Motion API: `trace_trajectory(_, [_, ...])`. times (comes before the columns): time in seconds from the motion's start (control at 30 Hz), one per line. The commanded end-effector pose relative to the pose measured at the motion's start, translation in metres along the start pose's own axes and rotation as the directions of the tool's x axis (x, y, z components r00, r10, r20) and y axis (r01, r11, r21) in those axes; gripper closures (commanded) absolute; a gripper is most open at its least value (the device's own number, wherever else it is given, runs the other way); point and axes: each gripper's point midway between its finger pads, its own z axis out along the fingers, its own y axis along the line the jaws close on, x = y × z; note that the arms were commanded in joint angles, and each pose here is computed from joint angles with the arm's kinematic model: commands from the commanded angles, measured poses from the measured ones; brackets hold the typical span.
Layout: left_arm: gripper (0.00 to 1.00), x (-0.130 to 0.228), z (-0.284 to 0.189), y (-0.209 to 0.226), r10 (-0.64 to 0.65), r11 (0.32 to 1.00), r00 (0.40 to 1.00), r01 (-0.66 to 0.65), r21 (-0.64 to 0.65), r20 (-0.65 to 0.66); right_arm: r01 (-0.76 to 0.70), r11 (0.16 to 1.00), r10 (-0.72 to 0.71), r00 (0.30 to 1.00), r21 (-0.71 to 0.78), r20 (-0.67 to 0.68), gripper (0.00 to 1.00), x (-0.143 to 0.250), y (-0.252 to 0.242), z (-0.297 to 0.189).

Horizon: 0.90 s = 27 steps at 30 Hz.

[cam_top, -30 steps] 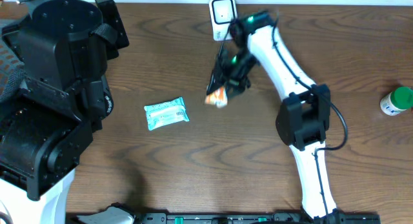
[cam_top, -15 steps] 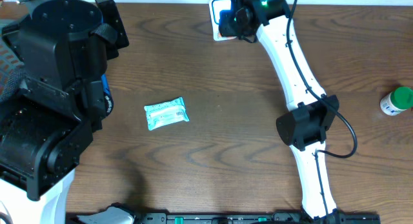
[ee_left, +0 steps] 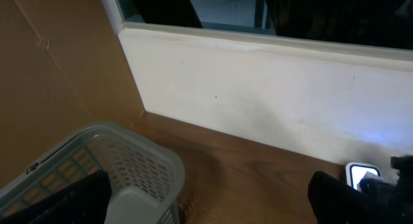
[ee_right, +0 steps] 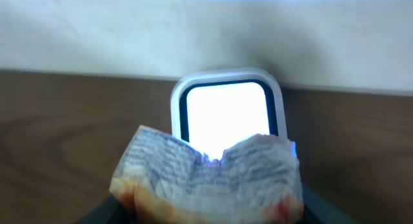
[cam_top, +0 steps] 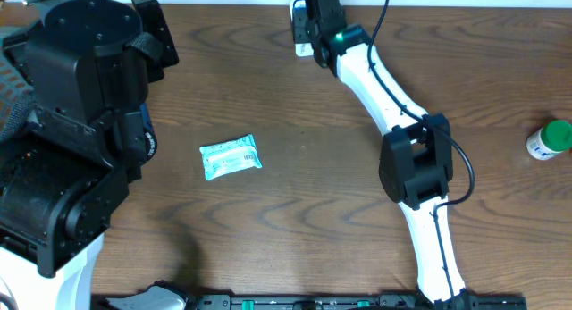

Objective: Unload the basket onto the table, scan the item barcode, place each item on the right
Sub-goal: 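Raise the Kleenex pack up to the front of the white scanner, then carry the Kleenex pack to the right and set it down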

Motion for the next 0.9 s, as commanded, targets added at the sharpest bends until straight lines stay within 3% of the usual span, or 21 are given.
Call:
trace_trajectory(0.0, [0.02,-0.003,-0.003,0.006,-0.023,1.0,1.0,0.023,-0.009,0.009,0.06,0.998,-0.061,0.997,0.024,0.041,0.5,0.003,-0.003,0.009])
trace_trajectory(0.53, [0.02,-0.003,-0.003,0.006,-0.023,1.0,1.0,0.023,-0.009,0.009,0.086,0.994,-0.097,0.982,0.07,0.159,0.49,0.013,-0.011,0.048])
trace_trajectory(0.87, [0.02,-0.003,-0.003,0.006,-0.023,1.0,1.0,0.023,-0.009,0.009,0.119,0.989,-0.131,0.98,0.083,0.15,0.49,0.013,-0.018,0.05])
